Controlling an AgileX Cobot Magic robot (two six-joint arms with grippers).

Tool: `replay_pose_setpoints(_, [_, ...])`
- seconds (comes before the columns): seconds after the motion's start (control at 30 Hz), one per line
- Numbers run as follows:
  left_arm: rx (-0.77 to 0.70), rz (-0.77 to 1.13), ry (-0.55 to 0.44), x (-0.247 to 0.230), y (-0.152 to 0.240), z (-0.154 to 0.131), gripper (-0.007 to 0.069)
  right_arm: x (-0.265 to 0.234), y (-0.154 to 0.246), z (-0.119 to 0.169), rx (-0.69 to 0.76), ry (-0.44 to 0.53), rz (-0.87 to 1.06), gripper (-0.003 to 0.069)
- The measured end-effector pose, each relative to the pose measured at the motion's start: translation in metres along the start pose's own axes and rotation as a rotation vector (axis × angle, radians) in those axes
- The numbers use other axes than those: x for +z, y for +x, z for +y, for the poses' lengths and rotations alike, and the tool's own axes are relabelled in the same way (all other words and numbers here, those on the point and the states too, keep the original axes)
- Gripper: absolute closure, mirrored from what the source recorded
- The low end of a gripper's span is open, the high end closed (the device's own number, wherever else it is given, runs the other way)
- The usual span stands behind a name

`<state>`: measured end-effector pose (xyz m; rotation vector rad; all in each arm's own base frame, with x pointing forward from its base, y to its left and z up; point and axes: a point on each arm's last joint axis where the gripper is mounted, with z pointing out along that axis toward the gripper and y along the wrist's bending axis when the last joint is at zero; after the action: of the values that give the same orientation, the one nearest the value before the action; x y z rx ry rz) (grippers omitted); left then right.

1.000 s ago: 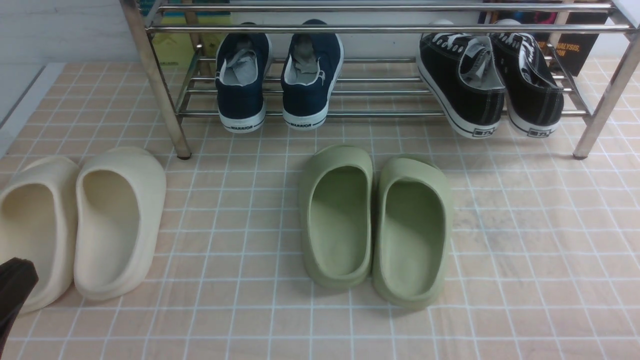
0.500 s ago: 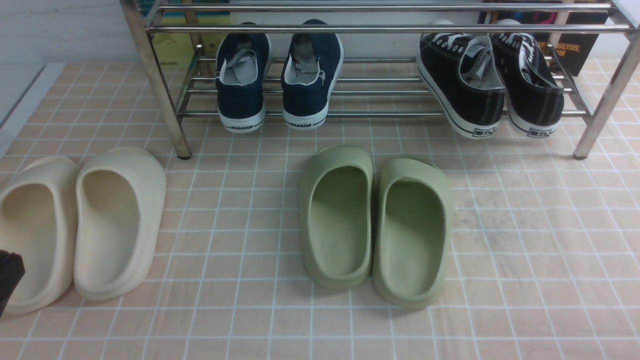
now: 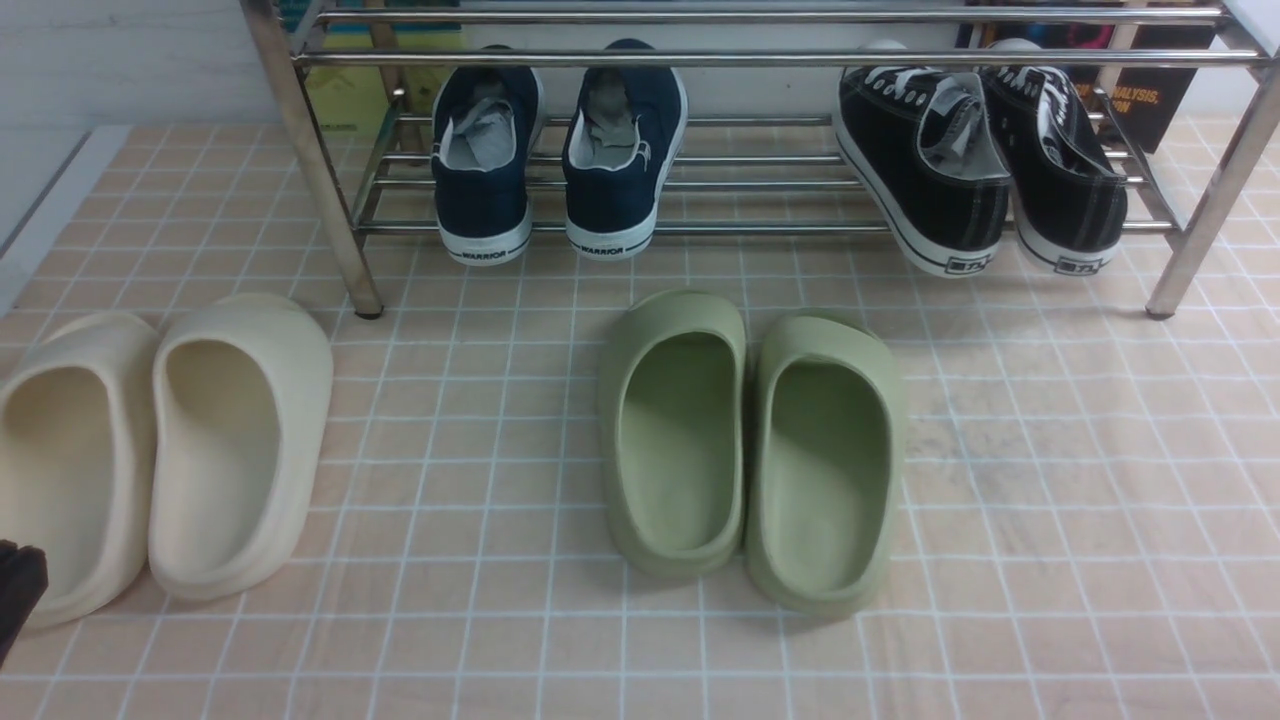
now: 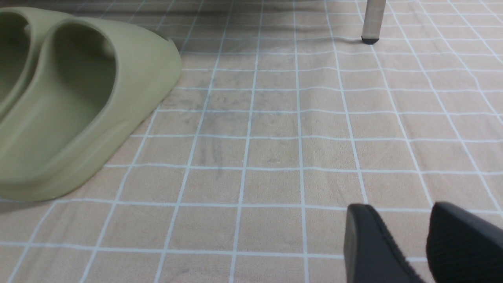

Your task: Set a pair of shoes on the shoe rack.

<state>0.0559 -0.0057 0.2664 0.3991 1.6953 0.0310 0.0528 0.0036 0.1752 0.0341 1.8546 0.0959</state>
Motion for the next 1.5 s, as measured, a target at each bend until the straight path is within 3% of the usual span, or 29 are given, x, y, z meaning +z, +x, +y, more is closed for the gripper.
replay_pose_setpoints(0.2, [0.014, 0.075, 0.012, 0.007, 0.025, -0.006, 0.0566, 0.0, 0.0, 0.0, 0.0, 0.0, 0.0, 0.0419])
replay_pose_setpoints(0.43, [0.016, 0.222, 0.046, 0.015, 0.091, -0.023, 0.0556, 0.0, 0.0, 0.0, 0.0, 0.0, 0.0, 0.0419])
replay_pose_setpoints(0.63, [0.001, 0.155, 0.022, 0.012, 0.091, -0.023, 0.055, 0.0, 0.0, 0.0, 0.0, 0.0, 0.001, 0.0419])
replay_pose_setpoints(0.8, [-0.136, 0.16, -0.009, 0.012, 0.09, -0.026, 0.0547, 0.0, 0.0, 0.0, 0.0, 0.0, 0.001, 0.0419])
replay_pose_setpoints(1.3, [-0.139, 0.179, -0.098, 0.011, 0.091, -0.022, 0.0536, 0.0, 0.0, 0.0, 0.0, 0.0, 0.001, 0.0419])
replay_pose_setpoints(1.5, [-0.135, 0.176, -0.077, 0.011, 0.091, -0.023, 0.0536, 0.0, 0.0, 0.0, 0.0, 0.0, 0.001, 0.0419])
